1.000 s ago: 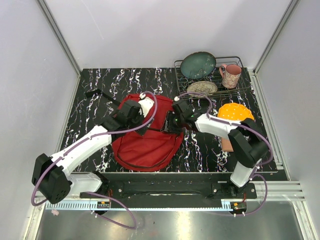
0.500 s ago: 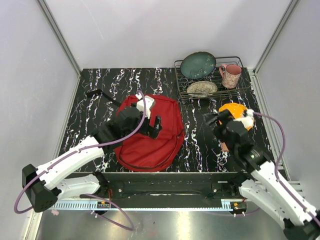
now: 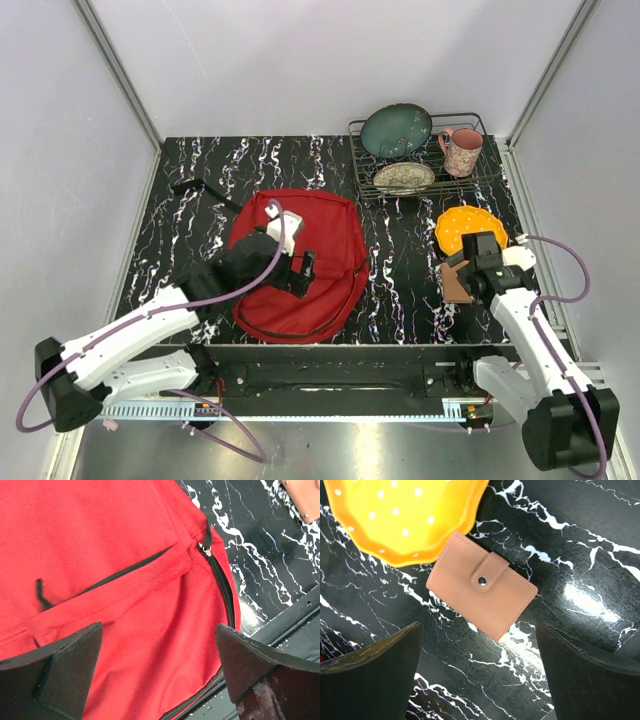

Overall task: Pack the student bag
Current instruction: Move the personal item to the center of the board.

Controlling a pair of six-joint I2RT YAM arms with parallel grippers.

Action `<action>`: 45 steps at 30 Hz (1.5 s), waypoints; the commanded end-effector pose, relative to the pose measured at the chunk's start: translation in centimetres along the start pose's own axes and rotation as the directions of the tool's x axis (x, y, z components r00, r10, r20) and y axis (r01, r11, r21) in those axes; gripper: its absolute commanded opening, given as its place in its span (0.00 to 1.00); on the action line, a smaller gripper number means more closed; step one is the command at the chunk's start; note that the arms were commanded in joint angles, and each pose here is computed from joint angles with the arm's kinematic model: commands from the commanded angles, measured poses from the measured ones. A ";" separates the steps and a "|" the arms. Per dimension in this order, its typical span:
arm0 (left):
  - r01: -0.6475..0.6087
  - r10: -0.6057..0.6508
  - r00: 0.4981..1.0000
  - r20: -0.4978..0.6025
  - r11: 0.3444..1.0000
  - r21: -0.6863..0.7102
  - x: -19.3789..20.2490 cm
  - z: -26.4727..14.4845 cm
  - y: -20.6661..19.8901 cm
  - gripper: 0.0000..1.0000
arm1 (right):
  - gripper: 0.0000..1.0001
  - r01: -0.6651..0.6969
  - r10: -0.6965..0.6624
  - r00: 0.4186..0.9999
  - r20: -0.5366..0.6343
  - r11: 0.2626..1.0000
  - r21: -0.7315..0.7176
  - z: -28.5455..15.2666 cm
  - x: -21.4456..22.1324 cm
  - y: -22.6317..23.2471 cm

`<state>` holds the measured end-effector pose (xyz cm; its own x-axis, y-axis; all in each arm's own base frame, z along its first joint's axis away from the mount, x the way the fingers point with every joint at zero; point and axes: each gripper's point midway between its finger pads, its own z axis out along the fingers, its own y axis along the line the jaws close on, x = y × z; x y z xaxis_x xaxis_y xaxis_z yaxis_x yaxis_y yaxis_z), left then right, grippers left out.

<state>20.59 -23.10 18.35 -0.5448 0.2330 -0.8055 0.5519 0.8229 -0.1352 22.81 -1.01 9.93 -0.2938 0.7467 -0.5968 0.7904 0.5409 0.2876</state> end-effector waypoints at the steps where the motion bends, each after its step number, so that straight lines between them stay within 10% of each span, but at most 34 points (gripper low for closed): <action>1: -0.008 0.014 0.996 0.090 0.998 -0.067 -1.5 -3.0 1.9 0.99 | 1.00 -0.060 0.054 0.996 -0.077 0.994 -0.088 -0.3 -0.8 1.2; 7: -0.012 0.029 0.991 0.131 0.992 -0.129 -0.6 -4.3 3.7 0.99 | 1.00 -0.147 0.138 0.982 -0.128 0.987 -0.059 1.5 -0.1 -0.1; 23: -0.013 0.021 0.995 0.094 0.996 -0.084 -0.2 -3.5 2.7 0.99 | 1.00 0.214 -0.210 0.975 -0.077 0.976 0.037 5.2 -3.3 0.6; 35: -0.031 0.035 0.994 0.102 0.999 -0.036 -0.4 -3.1 1.8 0.99 | 1.00 0.271 -0.330 0.901 -0.282 0.935 -0.229 6.9 2.3 4.0; 45: -0.034 0.035 0.996 0.085 0.999 -0.009 -0.2 -1.9 1.1 0.99 | 0.80 0.114 -0.347 0.857 -0.381 0.849 -0.517 3.6 6.2 7.3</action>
<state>19.61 -20.07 18.66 -0.5020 0.2418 -0.8304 0.5395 0.8380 -0.0821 28.41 2.94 4.00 -0.6995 0.6121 -0.3688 0.4681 0.7825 0.4106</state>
